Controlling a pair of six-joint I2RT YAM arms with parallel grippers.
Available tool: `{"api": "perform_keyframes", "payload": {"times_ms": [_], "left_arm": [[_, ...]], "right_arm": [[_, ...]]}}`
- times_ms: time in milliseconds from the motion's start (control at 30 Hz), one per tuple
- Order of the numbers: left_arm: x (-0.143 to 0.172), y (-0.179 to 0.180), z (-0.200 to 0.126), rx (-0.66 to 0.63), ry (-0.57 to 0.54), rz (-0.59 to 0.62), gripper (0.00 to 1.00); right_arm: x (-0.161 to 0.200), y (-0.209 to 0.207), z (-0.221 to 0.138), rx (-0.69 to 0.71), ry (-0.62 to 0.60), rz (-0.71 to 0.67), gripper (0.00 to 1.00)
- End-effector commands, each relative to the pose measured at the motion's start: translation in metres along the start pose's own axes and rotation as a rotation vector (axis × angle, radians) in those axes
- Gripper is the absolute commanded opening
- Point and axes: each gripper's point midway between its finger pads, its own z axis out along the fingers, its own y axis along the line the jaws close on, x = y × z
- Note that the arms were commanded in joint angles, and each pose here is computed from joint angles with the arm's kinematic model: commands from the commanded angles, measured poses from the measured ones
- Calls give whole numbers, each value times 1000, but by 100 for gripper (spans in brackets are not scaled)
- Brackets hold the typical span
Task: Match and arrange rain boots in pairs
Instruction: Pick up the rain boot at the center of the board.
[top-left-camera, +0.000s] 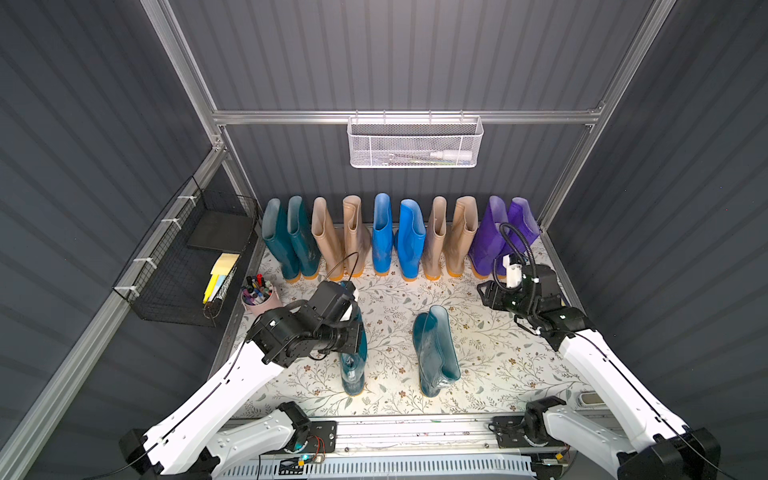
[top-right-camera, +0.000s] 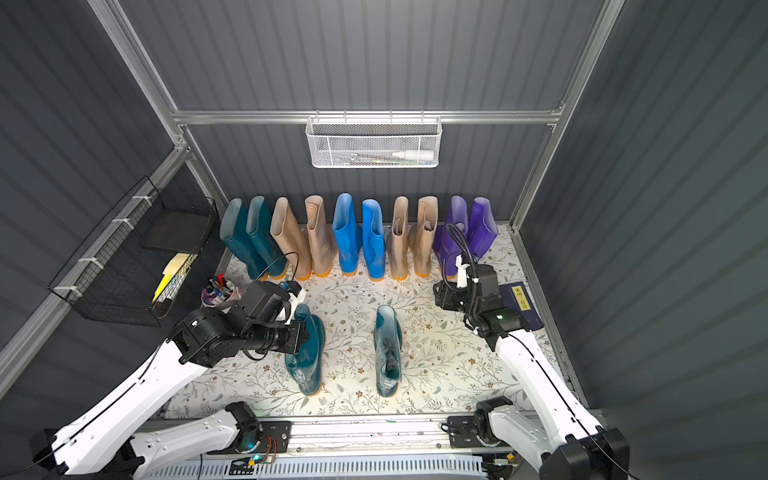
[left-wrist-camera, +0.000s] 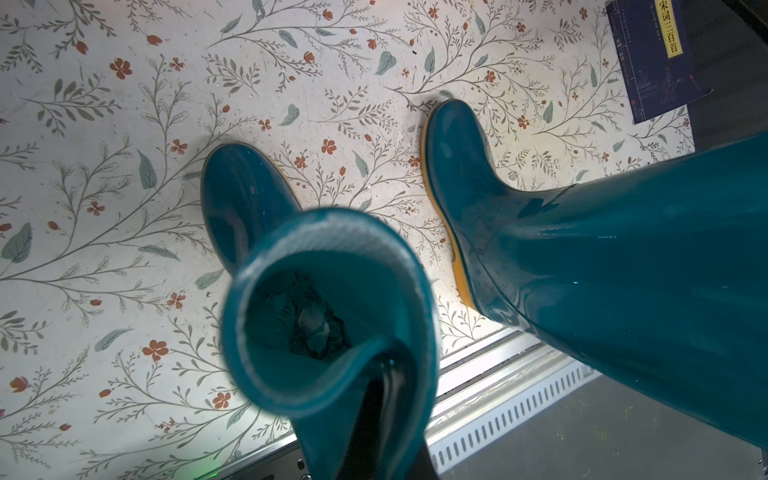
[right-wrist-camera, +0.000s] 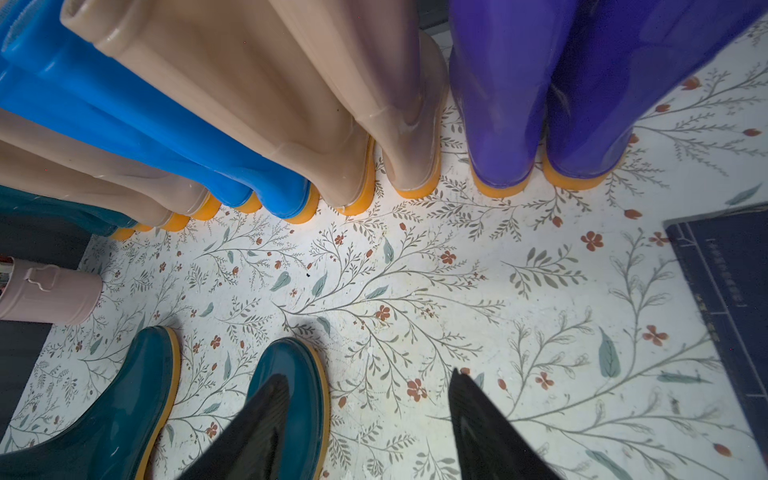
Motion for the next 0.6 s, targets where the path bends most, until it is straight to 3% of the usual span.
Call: {"api": "perform_keyframes", "payload": {"times_ms": [0, 233, 567], "left_arm": [[-27, -12, -15, 27, -103, 34, 0], [-50, -18, -28, 31, -186, 60, 0], [-93, -31, -18, 18, -297, 99, 0]], "right_arm": [[-1, 0, -4, 5, -13, 9, 64], [-2, 0, -5, -1, -22, 5, 65], [-2, 3, -5, -15, -23, 3, 65]]}}
